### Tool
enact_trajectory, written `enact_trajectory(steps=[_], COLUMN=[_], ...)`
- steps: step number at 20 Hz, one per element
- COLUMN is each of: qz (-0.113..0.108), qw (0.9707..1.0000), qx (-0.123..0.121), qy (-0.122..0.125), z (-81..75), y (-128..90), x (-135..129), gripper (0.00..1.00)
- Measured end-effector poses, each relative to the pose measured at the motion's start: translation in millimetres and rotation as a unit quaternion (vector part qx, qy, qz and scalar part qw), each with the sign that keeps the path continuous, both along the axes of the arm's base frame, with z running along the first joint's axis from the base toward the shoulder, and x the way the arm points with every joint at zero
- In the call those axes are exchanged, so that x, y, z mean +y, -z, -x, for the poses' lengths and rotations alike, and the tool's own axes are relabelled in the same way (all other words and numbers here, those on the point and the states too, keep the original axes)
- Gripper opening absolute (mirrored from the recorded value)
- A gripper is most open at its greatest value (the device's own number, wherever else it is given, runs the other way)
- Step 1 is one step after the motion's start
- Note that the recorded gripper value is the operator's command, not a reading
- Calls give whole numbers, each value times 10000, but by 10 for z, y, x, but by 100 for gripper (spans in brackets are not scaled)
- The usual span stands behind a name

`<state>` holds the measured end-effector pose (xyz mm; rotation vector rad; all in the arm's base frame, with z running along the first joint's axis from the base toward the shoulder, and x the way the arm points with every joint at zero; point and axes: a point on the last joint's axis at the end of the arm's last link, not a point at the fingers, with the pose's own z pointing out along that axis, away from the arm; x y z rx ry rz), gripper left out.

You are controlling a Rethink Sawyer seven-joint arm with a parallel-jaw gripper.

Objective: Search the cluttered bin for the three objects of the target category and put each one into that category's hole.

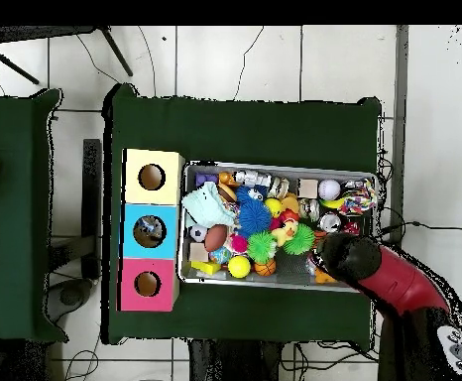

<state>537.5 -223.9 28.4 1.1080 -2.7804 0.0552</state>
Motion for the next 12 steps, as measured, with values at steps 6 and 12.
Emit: enact_trajectory(steps=[6,12], qz=[-84,-180], qw=[9999,9994], qx=[139,296], qy=[55,58], z=[107,205], y=[159,336], x=[-8,50], gripper=[100,100])
